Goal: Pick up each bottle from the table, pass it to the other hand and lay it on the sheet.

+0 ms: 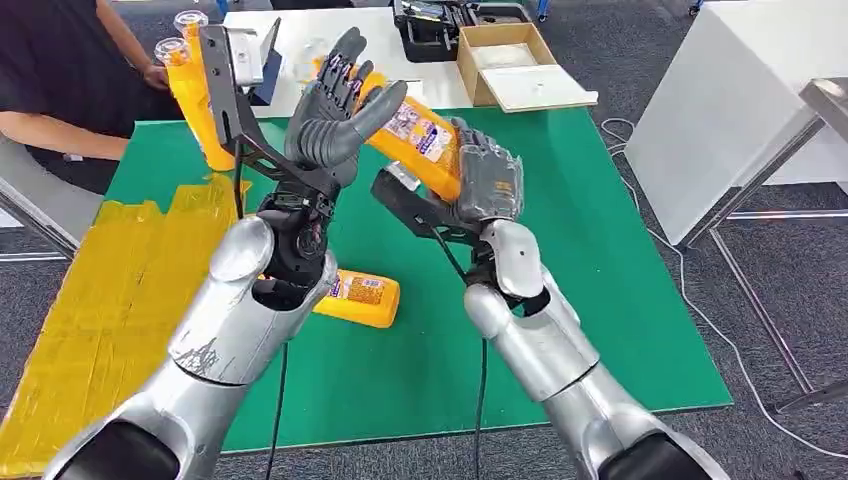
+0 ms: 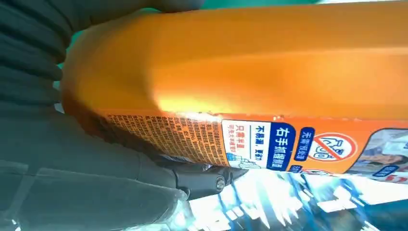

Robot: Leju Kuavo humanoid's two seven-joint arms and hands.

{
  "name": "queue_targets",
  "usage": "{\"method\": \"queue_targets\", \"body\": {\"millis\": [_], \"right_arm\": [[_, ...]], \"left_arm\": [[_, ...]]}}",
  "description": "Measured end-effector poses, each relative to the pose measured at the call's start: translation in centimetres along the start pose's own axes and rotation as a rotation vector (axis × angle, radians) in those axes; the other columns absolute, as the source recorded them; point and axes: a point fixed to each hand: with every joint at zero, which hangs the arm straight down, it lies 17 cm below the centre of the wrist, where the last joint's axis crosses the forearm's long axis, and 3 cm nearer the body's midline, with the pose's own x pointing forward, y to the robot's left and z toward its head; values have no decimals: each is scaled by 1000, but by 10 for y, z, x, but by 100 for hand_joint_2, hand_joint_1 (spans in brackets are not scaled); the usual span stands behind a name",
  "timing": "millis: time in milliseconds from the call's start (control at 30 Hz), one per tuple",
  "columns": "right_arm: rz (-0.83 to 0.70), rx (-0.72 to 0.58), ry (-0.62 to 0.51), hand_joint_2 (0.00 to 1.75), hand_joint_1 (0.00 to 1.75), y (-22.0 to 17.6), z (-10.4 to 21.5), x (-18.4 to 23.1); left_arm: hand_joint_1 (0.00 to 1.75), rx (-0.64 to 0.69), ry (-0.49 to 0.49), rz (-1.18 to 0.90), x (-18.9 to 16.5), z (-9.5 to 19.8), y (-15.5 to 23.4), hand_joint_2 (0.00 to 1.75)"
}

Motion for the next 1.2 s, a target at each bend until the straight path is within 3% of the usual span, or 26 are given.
{"method": "queue_targets", "body": {"millis": [67, 333, 500, 633, 967, 1200], "right_arm": [[-104, 57, 169, 175, 175, 14, -7, -65], [-256, 40, 245, 175, 175, -1, -12, -110], [-336, -10, 195, 175, 175, -24, -14, -100], [-498, -43, 117, 175, 175, -47, -18, -75], [-745, -45, -4, 175, 175, -77, -14, -33], [-834, -41, -91, 175, 175, -101, -2, -8]], "left_arm": [[0, -22, -40, -19, 14, 5, -6, 175], [0, 24, -168, -45, 62, 11, 24, 175], [0, 125, -218, -47, 83, 12, 76, 175], [0, 177, -230, -56, 85, 14, 103, 175], [0, 245, -234, -135, 73, 17, 127, 175], [0, 247, -183, -230, 29, 22, 126, 175]]}}
